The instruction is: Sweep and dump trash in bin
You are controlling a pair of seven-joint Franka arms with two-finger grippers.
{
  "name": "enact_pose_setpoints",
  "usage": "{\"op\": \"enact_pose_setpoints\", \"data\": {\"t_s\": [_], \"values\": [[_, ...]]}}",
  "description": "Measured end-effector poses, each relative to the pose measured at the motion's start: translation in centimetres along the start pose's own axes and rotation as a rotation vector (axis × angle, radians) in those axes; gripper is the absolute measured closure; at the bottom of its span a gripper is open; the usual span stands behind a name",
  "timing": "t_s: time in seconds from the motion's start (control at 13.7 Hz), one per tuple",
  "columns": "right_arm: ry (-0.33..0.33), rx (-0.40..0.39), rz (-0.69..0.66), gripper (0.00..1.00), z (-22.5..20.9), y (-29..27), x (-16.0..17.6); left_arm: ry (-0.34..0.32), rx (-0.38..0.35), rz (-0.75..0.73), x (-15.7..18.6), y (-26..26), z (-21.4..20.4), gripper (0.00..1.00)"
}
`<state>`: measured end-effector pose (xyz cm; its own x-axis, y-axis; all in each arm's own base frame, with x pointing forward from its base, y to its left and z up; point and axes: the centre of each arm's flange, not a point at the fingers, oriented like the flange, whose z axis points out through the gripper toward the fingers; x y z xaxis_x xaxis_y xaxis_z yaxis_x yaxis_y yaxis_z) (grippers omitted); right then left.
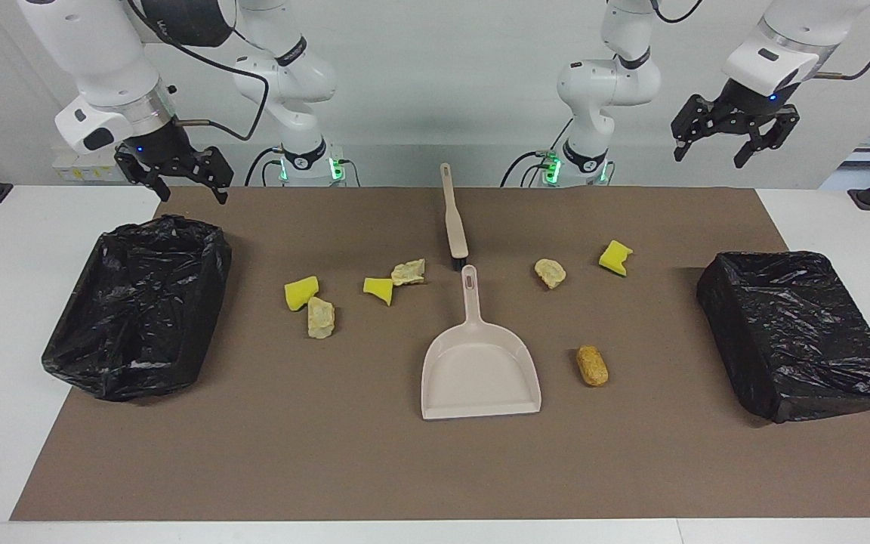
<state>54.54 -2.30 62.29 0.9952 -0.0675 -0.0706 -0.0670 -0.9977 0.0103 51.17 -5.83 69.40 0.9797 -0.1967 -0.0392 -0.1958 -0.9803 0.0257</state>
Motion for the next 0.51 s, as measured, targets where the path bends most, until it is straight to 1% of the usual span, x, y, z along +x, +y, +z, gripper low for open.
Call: {"op": "enact_pose_setpoints", "data": {"t_s": [0.51], "values": [[0.001, 0.000, 0.000, 0.00, -0.03, 0.00, -0.03, 0.000, 0.001, 0.009, 0.03, 0.49, 0.00, 0.00]]}}
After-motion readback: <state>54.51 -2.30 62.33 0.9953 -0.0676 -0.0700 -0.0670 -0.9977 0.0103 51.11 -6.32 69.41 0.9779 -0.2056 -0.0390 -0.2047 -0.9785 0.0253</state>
